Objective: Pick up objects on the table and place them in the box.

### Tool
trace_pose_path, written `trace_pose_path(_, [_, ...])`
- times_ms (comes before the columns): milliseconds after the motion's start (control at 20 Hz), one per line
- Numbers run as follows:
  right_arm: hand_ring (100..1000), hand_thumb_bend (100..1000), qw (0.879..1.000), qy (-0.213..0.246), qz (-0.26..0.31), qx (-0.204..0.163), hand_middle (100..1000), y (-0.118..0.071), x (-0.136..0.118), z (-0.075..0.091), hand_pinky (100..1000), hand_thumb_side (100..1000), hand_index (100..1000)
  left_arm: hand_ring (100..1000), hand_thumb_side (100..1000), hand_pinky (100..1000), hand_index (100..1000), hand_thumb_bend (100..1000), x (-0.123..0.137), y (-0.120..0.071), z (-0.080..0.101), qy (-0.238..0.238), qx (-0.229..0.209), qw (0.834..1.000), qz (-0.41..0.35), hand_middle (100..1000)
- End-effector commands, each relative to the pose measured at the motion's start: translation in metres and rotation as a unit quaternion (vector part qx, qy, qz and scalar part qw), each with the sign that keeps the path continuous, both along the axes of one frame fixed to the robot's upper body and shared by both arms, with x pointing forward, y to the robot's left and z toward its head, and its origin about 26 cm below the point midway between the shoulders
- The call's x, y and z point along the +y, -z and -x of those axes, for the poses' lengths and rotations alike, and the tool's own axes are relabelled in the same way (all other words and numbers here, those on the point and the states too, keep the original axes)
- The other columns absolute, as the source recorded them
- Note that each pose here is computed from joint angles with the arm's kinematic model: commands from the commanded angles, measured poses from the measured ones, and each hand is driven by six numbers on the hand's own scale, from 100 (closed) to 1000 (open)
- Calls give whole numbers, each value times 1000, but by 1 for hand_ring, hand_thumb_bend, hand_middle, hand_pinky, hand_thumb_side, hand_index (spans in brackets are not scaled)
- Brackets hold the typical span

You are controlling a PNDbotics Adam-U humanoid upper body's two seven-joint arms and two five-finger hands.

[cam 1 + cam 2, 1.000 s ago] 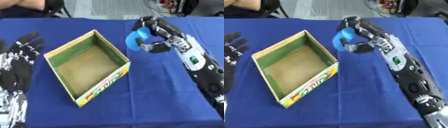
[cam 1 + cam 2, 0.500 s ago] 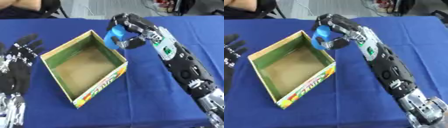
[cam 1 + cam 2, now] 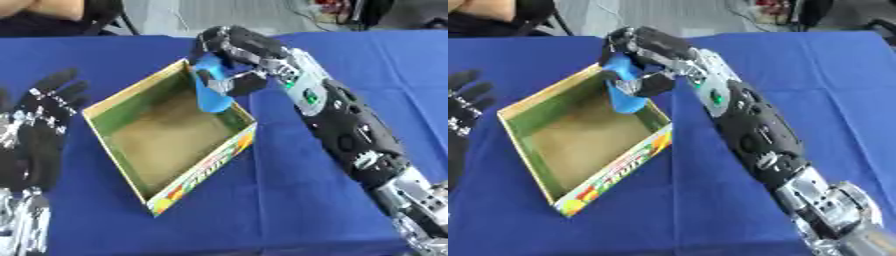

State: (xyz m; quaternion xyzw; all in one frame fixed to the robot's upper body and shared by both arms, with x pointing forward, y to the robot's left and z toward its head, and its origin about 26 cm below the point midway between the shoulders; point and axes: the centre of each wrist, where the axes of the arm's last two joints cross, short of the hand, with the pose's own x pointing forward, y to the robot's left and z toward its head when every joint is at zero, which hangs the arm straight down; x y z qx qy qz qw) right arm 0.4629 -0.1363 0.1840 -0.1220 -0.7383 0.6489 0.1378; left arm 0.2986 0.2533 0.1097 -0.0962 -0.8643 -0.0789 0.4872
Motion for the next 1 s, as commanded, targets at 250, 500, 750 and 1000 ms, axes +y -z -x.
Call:
trace_pose_path(250, [1000,271,998,-13,59,-32,1000,-14,5,0,1000,995,1000,866,1000,879,849,970,-4,-9,0,15,-16,1000,-2,864])
trace_pose_path(500, [1000,268,998,-8,49,-49,1000,-17,2,1,1000,986,1000,868,1000,878,849,970,-4,-9,0,15,-16,1000,-2,864])
trace_pose_path(750, [1000,266,997,2,49,-55,1000,-13,-4,1,1000,980,1000,869,1000,878,849,969,-3,-9,0,14,-16,1000,-2,865])
trace_pose_path(1000, [1000,100,997,20,24,-64,1000,-6,-34,11,1000,919,1000,870,1000,878,848,970,0,-9,0,5,-16,1000,-2,866])
